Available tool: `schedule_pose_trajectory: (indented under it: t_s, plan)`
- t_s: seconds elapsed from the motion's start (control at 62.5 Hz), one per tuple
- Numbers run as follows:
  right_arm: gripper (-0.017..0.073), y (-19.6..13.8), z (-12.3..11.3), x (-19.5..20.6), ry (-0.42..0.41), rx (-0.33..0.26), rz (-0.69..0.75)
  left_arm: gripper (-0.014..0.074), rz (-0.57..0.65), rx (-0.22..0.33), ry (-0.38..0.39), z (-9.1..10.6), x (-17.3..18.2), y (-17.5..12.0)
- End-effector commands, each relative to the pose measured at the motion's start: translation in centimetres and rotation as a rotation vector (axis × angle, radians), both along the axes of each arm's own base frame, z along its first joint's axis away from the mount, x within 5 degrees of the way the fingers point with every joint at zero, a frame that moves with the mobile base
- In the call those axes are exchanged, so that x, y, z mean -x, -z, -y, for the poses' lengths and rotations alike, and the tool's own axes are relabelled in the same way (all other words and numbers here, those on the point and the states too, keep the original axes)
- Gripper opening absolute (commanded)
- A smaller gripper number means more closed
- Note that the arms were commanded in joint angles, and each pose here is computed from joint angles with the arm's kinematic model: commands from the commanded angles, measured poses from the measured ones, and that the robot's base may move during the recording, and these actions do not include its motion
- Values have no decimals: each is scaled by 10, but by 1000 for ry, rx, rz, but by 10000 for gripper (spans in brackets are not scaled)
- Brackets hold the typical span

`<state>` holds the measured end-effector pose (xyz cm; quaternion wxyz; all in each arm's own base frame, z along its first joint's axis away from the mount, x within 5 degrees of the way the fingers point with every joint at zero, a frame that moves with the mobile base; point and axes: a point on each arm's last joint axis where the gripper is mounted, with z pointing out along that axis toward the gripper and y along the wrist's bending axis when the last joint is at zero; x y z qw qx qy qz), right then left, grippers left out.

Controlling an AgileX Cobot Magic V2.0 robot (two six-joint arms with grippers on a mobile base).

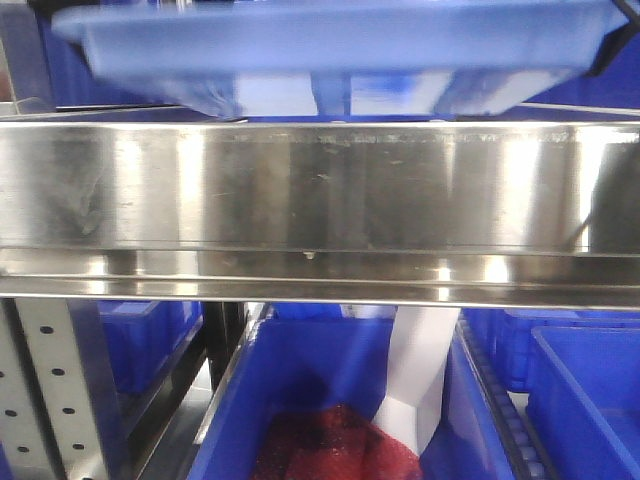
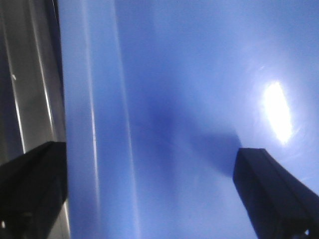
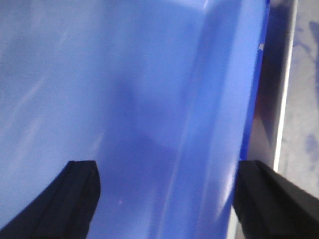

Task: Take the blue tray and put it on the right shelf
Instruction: 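Lower the held tray onto the upper steel shelf with both grippers, then push the tray farther onto the shelf and open both grippers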

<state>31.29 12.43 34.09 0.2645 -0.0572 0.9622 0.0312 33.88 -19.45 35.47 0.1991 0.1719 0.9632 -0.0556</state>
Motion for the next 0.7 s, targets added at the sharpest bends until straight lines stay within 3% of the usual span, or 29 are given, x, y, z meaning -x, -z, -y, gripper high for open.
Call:
schedule_pose_trajectory:
  t_s: [0.0, 0.256, 0.4, 0.48, 0.608, 0.688]
  plan:
    - [634, -38, 6, 9, -17, -13, 174, 548, 72, 37, 17, -6, 21, -43]
    - [634, -42, 20, 14, 3, 135, 169, 548, 152, 8, 0, -18, 29, -64]
    - [630, -54, 24, 25, 8, 111, 196, 536, 185, 52, 15, -22, 44, -82]
    - [585, -69, 29, 39, 11, 75, 240, 489, 237, 62, 68, -27, 62, -99]
    - [409, -92, 39, 65, 17, 27, 310, 363, 331, 103, 110, -44, 97, -128]
    - [254, -103, 48, 85, 13, 0, 376, 239, 407, 140, 129, -62, 125, -143]
